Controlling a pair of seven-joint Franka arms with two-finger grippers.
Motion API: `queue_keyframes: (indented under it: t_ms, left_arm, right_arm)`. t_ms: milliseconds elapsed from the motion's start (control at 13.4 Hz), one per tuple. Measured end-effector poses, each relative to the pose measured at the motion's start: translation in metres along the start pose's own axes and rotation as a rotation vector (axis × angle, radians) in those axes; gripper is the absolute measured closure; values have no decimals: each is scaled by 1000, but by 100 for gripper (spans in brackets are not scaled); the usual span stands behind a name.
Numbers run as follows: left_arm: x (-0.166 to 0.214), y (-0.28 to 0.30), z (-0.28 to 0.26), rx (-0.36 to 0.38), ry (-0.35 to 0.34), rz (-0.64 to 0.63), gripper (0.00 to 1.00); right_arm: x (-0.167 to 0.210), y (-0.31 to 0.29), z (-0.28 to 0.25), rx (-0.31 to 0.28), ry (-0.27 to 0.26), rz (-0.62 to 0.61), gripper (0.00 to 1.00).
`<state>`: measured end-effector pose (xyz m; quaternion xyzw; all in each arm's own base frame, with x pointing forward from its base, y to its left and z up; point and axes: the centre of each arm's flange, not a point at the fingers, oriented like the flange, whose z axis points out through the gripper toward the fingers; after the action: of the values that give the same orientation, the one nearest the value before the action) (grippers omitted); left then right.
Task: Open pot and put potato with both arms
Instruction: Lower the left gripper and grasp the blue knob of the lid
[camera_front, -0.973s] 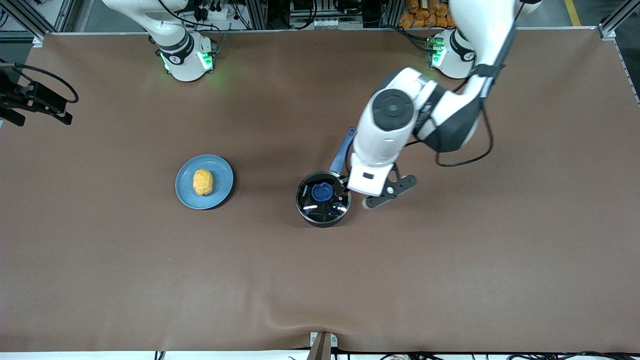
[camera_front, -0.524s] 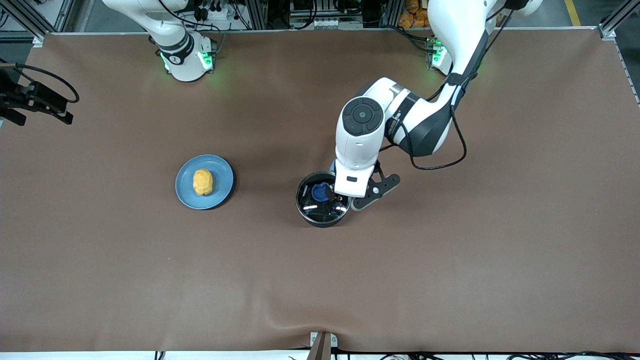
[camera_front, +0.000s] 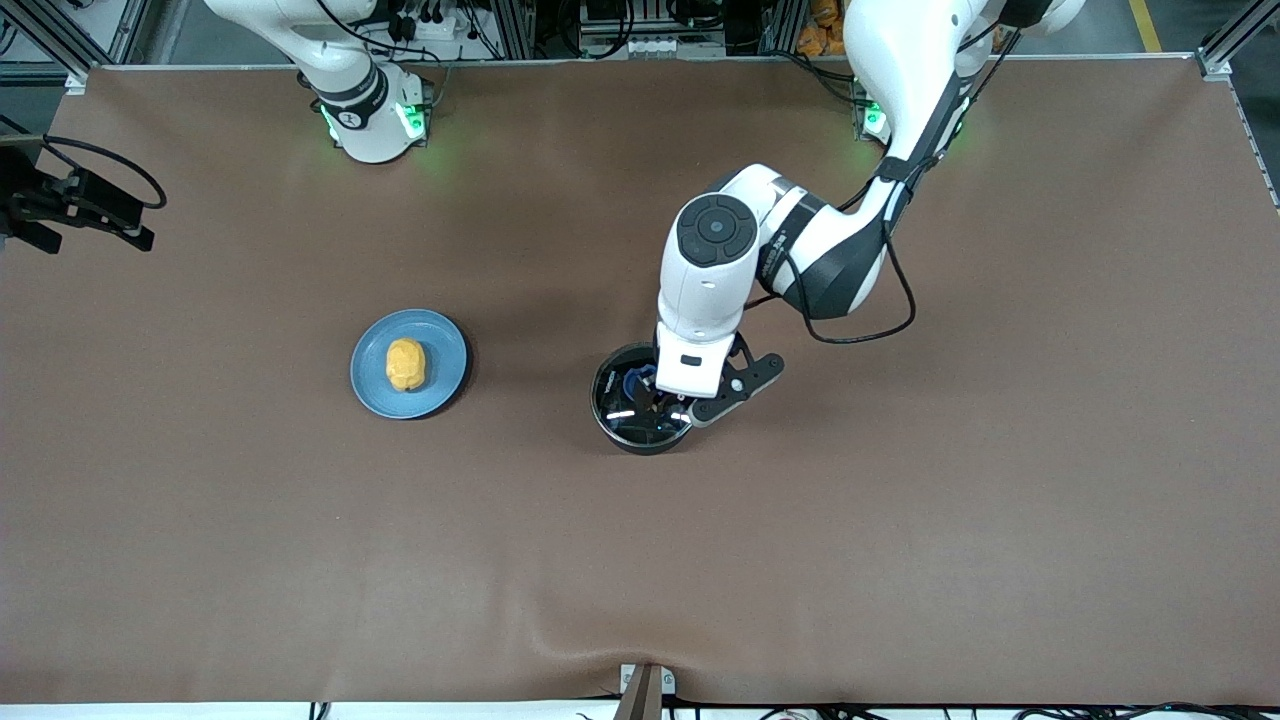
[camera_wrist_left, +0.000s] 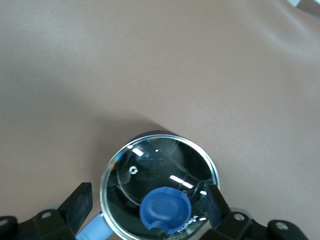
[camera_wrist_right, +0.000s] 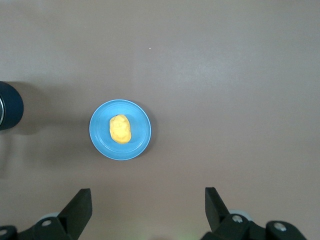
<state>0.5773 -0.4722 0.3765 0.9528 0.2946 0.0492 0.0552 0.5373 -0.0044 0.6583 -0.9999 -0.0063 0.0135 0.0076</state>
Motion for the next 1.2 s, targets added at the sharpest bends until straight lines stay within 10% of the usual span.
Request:
queue_keyframes:
  t_ms: [749, 1198]
  left_arm:
    - [0, 14, 40, -110, 23, 2, 0]
    - [-14, 13, 60, -55, 2, 14, 0]
  right_arm:
    - [3, -10, 20, 0, -12, 20, 0]
    - [5, -9, 26, 0, -14, 22, 0]
